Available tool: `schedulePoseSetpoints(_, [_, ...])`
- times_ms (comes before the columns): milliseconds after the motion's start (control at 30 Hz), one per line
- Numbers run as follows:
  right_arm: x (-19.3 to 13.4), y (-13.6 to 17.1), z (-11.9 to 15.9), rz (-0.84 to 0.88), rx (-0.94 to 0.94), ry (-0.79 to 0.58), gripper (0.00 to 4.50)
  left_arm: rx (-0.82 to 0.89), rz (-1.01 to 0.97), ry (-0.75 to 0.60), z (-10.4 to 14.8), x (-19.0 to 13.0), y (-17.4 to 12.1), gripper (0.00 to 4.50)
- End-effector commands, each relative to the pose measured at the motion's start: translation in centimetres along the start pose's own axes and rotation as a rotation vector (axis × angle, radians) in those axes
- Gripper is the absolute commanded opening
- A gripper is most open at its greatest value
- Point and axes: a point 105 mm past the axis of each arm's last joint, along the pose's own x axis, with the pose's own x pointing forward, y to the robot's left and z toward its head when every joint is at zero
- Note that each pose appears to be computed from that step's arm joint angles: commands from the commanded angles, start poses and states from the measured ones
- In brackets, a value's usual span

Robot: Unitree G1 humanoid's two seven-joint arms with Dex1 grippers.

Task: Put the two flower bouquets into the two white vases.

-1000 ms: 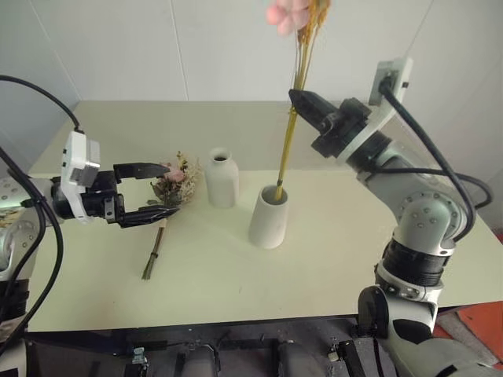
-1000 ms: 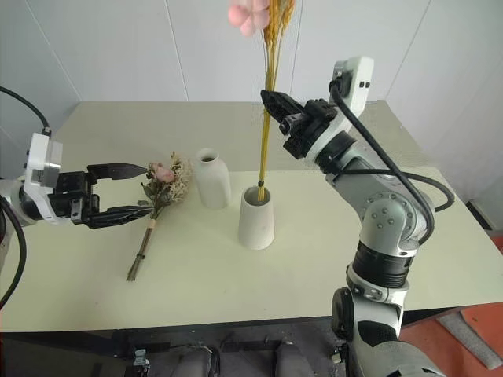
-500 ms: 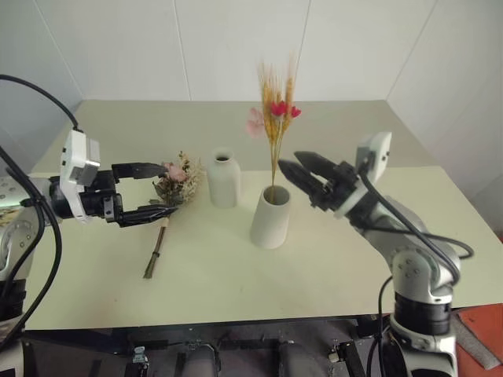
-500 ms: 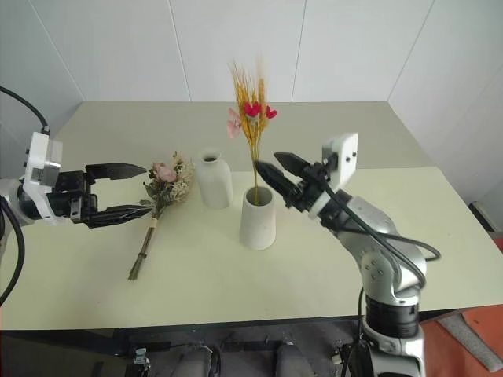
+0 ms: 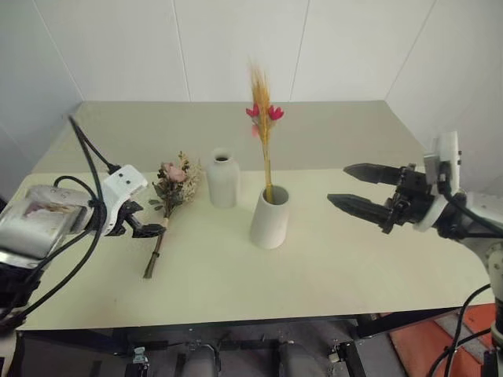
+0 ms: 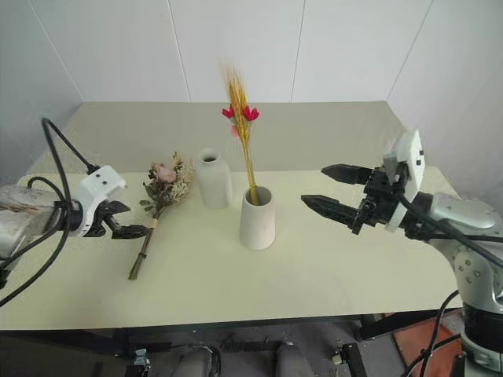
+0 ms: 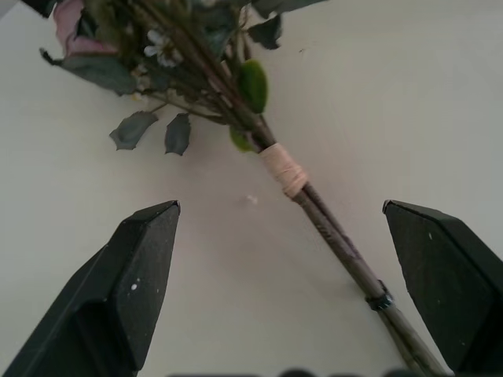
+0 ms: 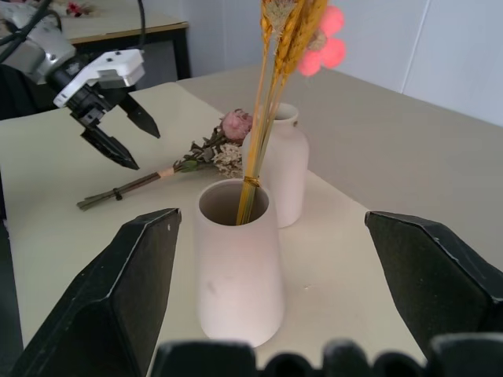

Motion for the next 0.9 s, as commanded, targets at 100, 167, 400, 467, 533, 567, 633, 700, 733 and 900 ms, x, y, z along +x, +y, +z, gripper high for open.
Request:
schedulePoseSetpoints(100, [-0.9,0.5,1.7,0.097,-0.064,-0.009,4.5,-0.027,0.12,0.105,-0.6,2.5,1.3,4.1])
schedulePoseSetpoints(167, [-1.0,0.6,1.7,0.109,-0.072,0.005,4.5,-0.04,0.139,0.116,-0.7,3.1,1.8,3.65])
schedulePoseSetpoints(400, [-1.7,0.5,1.6,0.11,-0.086,0.036,4.5,-0.077,0.208,0.107,-0.8,3.5,3.5,1.25])
schedulePoseSetpoints(467, [-1.8,0.5,1.5,0.109,-0.084,0.037,4.5,-0.093,0.239,0.082,-0.5,3.2,4.1,0.57])
schedulePoseSetpoints(533, [-2.0,0.5,1.4,0.105,-0.083,0.043,4.5,-0.102,0.297,0.018,0.6,2.6,5.2,0.11])
schedulePoseSetpoints(567, [-2.0,0.4,1.3,0.098,-0.08,0.042,4.5,-0.123,0.34,-0.049,1.6,2.2,6.0,0.11])
schedulePoseSetpoints(633, [-2.1,0.4,1.2,0.089,-0.077,0.039,4.5,-0.157,0.426,-0.218,4.1,0.9,7.6,0.11])
schedulePoseSetpoints(700, [-2.1,0.4,1.2,0.08,-0.074,0.032,4.5,-0.185,0.489,-0.468,7.4,-1.0,8.7,0.11])
schedulePoseSetpoints(733, [-2.1,0.4,1.2,0.075,-0.072,0.029,4.5,-0.197,0.489,-0.608,9.2,-2.2,8.8,0.11])
schedulePoseSetpoints(900, [-2.0,0.5,1.0,0.058,-0.07,0.017,4.5,-0.376,0.235,-1.077,15.6,-7.2,7.3,0.11])
